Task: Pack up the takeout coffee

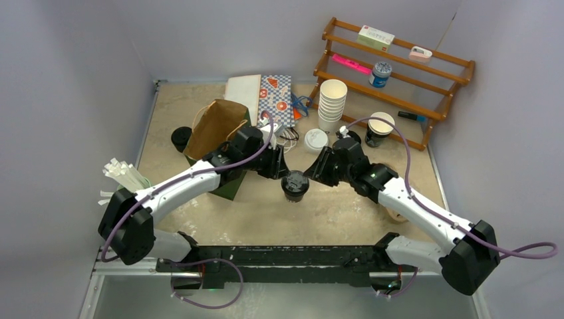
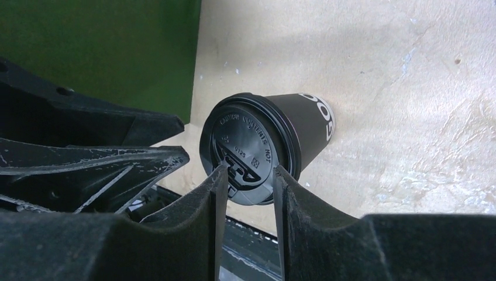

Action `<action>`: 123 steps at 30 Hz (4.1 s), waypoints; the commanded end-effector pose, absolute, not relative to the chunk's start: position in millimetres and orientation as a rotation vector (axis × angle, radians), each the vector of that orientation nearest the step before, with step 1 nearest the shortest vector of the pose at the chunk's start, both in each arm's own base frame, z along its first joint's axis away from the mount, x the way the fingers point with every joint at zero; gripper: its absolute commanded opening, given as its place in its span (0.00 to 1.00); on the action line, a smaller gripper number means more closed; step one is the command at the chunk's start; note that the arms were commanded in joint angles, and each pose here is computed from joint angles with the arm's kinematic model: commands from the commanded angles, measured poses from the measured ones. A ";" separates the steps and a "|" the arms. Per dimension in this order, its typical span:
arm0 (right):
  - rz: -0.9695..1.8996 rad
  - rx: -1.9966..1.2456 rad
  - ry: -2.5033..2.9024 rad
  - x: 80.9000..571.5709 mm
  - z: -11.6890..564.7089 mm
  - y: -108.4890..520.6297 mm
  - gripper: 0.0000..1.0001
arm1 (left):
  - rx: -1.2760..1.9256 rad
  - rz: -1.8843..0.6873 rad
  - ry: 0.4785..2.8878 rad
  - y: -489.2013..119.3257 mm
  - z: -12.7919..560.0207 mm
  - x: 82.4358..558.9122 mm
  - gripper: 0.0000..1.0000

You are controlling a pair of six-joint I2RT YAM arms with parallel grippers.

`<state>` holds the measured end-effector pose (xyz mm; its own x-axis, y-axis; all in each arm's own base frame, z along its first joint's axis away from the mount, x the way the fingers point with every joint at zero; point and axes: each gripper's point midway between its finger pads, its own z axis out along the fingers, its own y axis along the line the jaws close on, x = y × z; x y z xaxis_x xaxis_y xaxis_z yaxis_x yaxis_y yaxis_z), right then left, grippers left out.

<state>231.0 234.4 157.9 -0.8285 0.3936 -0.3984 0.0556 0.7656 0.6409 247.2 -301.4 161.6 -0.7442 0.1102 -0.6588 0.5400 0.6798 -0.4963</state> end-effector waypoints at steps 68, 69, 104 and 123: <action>0.921 0.429 2.531 212.0 132.4 246.3 0.25 | 0.571 -0.942 2.307 -314.3 148.4 256.9 0.29; 0.918 0.430 2.530 212.4 131.6 246.1 0.25 | 0.572 -0.944 2.311 -314.5 147.3 256.1 0.29; 0.657 0.510 2.677 191.6 57.0 212.4 0.22 | 0.536 -0.955 2.394 -297.9 106.7 231.2 0.27; 0.565 0.551 2.753 171.7 18.5 195.4 0.19 | 0.530 -0.965 2.414 -295.3 97.3 225.2 0.27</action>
